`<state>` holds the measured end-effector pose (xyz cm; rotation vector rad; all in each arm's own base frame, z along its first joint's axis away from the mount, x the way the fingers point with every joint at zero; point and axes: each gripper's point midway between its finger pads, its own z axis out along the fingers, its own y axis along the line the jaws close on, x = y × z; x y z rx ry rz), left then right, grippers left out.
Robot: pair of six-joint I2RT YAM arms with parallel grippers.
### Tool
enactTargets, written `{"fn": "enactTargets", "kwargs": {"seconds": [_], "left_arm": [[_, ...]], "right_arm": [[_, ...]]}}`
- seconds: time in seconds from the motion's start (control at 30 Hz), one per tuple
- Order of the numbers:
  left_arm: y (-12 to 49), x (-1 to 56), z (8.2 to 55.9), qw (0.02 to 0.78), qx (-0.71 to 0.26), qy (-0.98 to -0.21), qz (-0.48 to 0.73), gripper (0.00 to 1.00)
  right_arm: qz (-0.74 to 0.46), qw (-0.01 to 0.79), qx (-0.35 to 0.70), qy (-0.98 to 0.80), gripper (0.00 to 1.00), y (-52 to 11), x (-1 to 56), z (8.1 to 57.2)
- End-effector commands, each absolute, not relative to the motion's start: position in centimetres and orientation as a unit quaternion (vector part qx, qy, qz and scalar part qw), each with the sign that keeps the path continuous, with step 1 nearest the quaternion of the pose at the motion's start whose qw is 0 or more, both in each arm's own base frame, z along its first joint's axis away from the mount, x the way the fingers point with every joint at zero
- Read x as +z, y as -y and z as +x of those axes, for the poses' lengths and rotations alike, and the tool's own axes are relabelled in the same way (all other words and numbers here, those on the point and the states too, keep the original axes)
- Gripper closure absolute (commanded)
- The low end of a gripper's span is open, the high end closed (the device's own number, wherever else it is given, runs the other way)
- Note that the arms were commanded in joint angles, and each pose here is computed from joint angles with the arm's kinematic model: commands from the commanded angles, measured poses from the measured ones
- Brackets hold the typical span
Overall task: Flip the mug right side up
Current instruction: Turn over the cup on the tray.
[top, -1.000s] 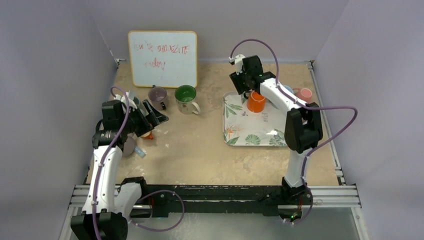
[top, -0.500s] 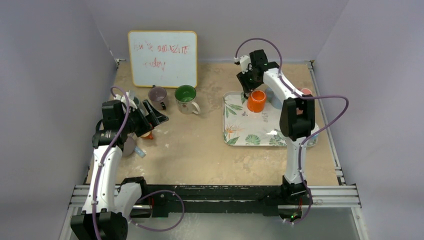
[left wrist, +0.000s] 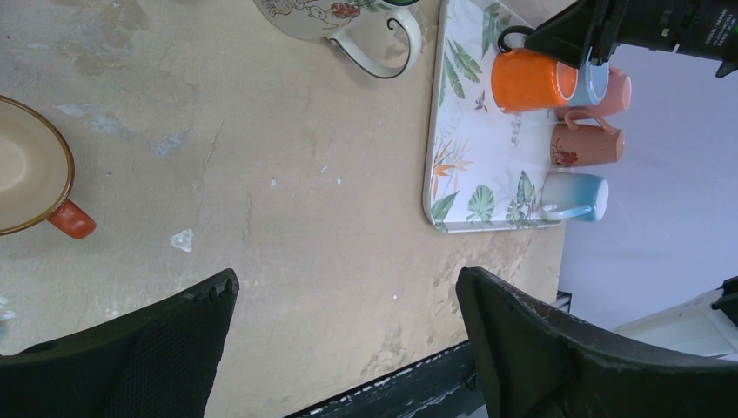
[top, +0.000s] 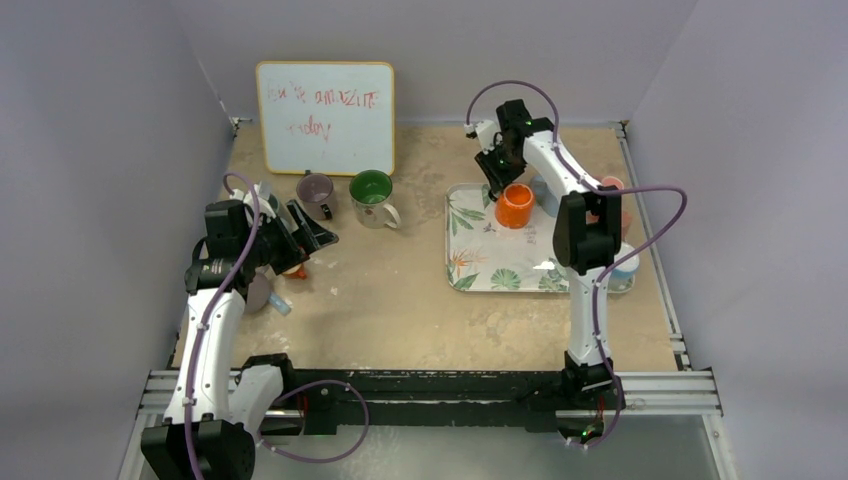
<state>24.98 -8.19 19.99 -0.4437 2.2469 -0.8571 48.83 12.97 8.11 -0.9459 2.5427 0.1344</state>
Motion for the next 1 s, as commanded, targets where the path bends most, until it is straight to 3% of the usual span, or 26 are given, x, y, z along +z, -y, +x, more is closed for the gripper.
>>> {"fn": "enactTargets", "kwargs": {"seconds": [0.0,0.2,0.4,0.53,0.7,0.97], "left_arm": [[8.2,20.9,25.2,0.36,-0.331,-0.86,-0.147,0.05],[8.1,20.8,25.2,0.358,-0.33,-0.861,-0.148,0.05],[8.1,20.9,25.2,0.361,-0.329,-0.86,-0.147,0.05],[8.1,20.9,25.2,0.362,-0.329,-0.86,-0.147,0.05],[8.1,20.9,25.2,0.362,-0.329,-0.86,-0.147,0.05],[8.1,21.0,25.1,0.366,-0.328,-0.858,-0.146,0.06]], "right_arm": [[-0.351,0.177,0.072,-0.916,0.64,-13.2,8.5,47.1],[-0.351,0.169,0.068,-0.919,0.67,-13.0,8.6,47.2],[-0.345,0.134,0.039,-0.928,0.64,-11.6,7.6,46.3],[-0.343,0.135,0.039,-0.929,0.72,-11.6,7.9,46.2],[-0.341,0.151,0.06,-0.926,1.0,-12.5,9.0,46.3],[-0.341,0.181,0.115,-0.915,1.0,-14.4,11.1,45.0]]}}
